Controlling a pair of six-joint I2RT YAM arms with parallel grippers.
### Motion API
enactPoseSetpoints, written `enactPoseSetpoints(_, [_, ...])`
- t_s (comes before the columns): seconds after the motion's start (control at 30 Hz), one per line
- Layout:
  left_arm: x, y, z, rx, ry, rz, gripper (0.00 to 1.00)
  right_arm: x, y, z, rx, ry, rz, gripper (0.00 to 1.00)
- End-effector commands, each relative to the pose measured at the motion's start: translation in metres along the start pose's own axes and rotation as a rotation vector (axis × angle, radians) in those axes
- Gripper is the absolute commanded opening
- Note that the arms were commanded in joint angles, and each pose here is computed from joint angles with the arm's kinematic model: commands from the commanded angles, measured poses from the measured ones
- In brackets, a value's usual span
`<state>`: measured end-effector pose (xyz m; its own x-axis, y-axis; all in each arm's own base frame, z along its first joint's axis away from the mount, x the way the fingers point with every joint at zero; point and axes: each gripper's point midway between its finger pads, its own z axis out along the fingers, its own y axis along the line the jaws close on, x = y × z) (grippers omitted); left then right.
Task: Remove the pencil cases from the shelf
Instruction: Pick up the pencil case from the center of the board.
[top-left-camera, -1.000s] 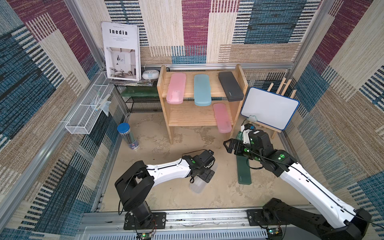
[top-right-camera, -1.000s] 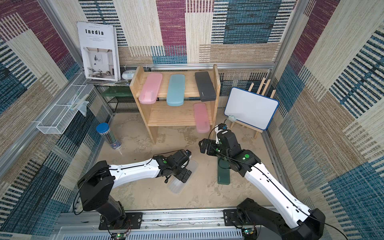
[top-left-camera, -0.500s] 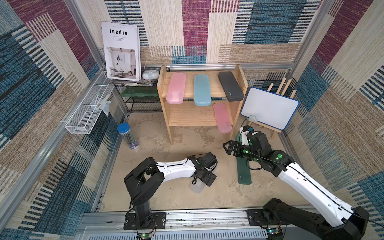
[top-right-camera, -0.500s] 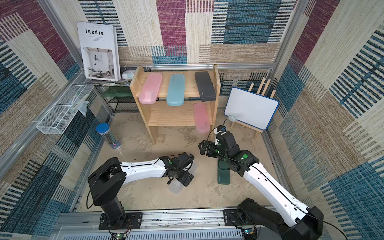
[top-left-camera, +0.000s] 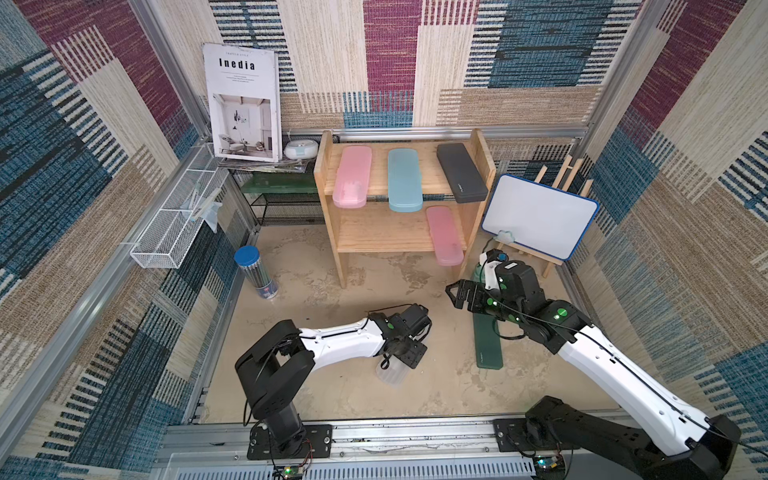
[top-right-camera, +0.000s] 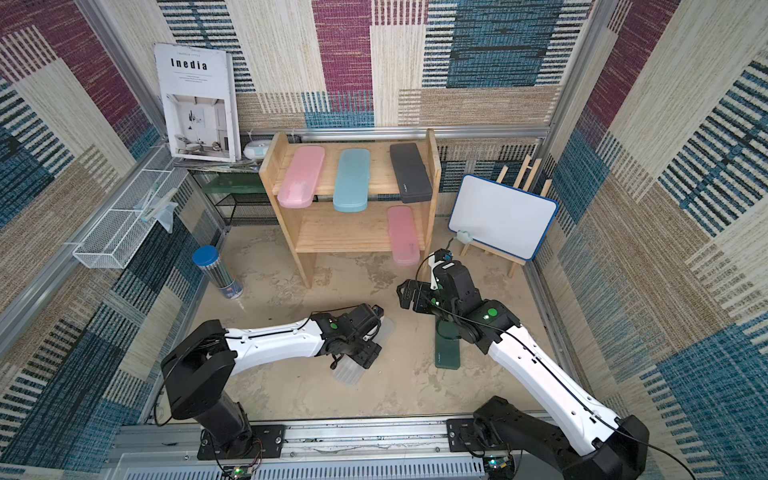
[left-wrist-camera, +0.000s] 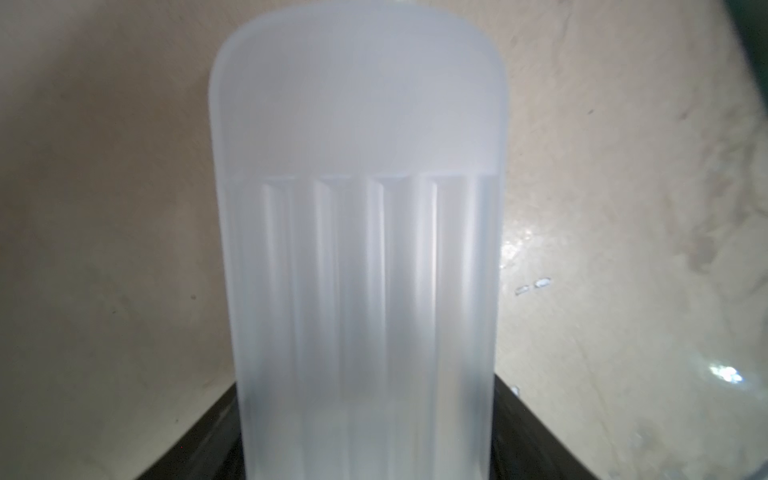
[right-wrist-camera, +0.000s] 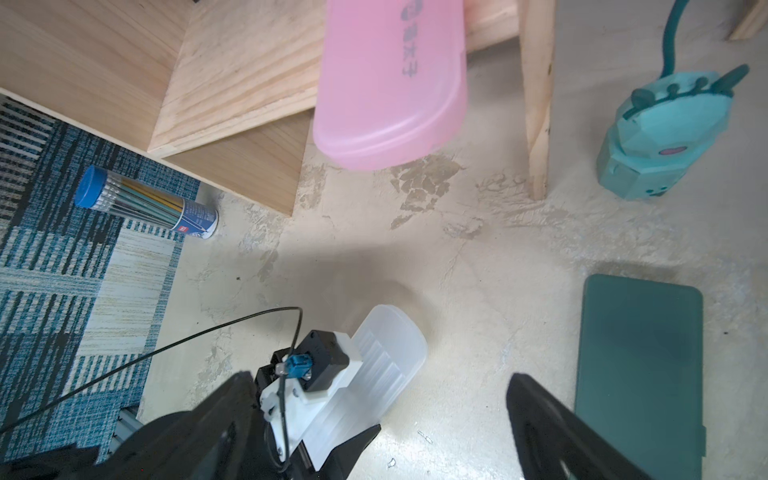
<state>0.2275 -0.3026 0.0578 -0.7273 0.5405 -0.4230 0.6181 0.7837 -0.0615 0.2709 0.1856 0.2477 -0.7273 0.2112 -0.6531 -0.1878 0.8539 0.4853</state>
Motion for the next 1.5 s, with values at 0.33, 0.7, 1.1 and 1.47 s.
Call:
enactPoseSetpoints(0.33, [-0.081, -0.045, -0.209, 0.89, -0.561, -0.069, 0.74, -0.028, 0.134, -0.11, -0.703, -0.127, -0.326, 0.99])
enactPoseSetpoints(0.7, [-0.078, -0.054, -0.286, 1.085, -0.689, 0.03, 0.76, -0.019, 0.154, -0.096, -0.858, -0.073, -0.296, 0.99])
enactPoseSetpoints(1.1, [-0.081, -0.051, -0.285, 1.066, -0.71, 0.016, 0.77, 0.007, 0.183, -0.073, -0.953, 0.018, -0.302, 0.99])
enactPoseSetpoints(1.47, [-0.08, -0.046, -0.276, 1.037, -0.703, -0.01, 0.86, 0.004, 0.184, -0.079, -0.975, -0.024, -0.287, 0.76])
